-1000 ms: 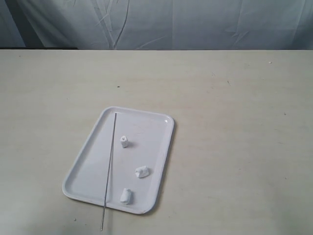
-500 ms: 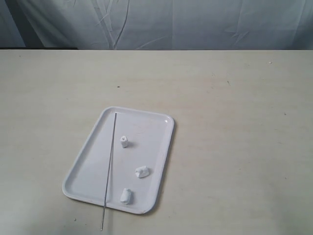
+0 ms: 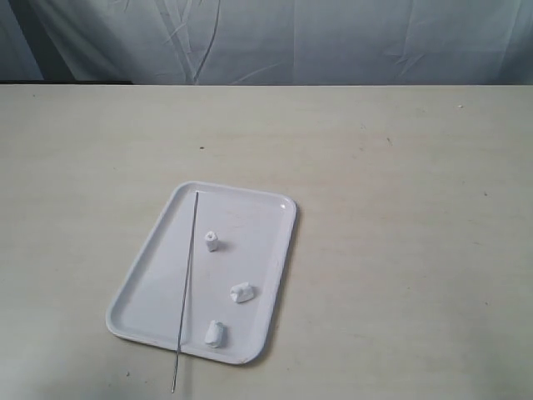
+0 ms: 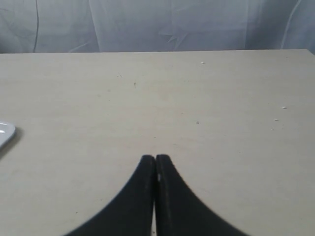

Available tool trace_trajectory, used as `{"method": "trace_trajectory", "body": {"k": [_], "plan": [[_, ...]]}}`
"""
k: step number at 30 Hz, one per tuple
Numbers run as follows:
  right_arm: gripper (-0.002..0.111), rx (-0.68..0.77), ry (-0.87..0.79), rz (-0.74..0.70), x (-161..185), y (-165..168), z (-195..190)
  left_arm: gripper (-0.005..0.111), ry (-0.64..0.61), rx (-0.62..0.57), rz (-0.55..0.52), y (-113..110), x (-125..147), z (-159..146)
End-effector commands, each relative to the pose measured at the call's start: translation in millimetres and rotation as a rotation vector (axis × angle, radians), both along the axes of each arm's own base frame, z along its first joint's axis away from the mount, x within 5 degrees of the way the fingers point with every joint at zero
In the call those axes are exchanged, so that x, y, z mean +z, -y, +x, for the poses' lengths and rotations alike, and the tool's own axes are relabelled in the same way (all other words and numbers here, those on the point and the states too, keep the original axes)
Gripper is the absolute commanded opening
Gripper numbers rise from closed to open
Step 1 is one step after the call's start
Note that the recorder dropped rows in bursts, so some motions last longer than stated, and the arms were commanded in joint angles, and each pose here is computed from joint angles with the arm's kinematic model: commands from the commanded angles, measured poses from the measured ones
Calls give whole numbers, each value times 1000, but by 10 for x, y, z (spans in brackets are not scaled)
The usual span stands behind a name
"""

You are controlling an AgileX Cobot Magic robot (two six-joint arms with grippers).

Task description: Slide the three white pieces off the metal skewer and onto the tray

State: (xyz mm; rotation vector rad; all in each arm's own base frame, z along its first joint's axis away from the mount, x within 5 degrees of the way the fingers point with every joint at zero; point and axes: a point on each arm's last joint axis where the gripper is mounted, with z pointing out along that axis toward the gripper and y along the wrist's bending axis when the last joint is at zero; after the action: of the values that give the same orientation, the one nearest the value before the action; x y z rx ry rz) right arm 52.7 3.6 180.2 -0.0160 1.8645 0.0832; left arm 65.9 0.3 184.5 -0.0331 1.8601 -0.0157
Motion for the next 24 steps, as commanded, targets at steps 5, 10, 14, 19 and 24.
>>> {"method": "trace_trajectory", "body": {"k": [5,10,14,19,24], "plan": [[-1,1,17,-10,2,3,2,0,10,6,6,-5,-1,-2],[-1,1,17,-9,2,3,2,0,20,8,-2,-5,8,1],[-1,1,17,-9,2,3,2,0,10,7,-2,-4,-1,-2],[-1,1,17,-9,2,3,2,0,17,6,15,-8,5,0],[-1,1,17,-9,2,3,2,0,17,6,15,-8,5,0]]}}
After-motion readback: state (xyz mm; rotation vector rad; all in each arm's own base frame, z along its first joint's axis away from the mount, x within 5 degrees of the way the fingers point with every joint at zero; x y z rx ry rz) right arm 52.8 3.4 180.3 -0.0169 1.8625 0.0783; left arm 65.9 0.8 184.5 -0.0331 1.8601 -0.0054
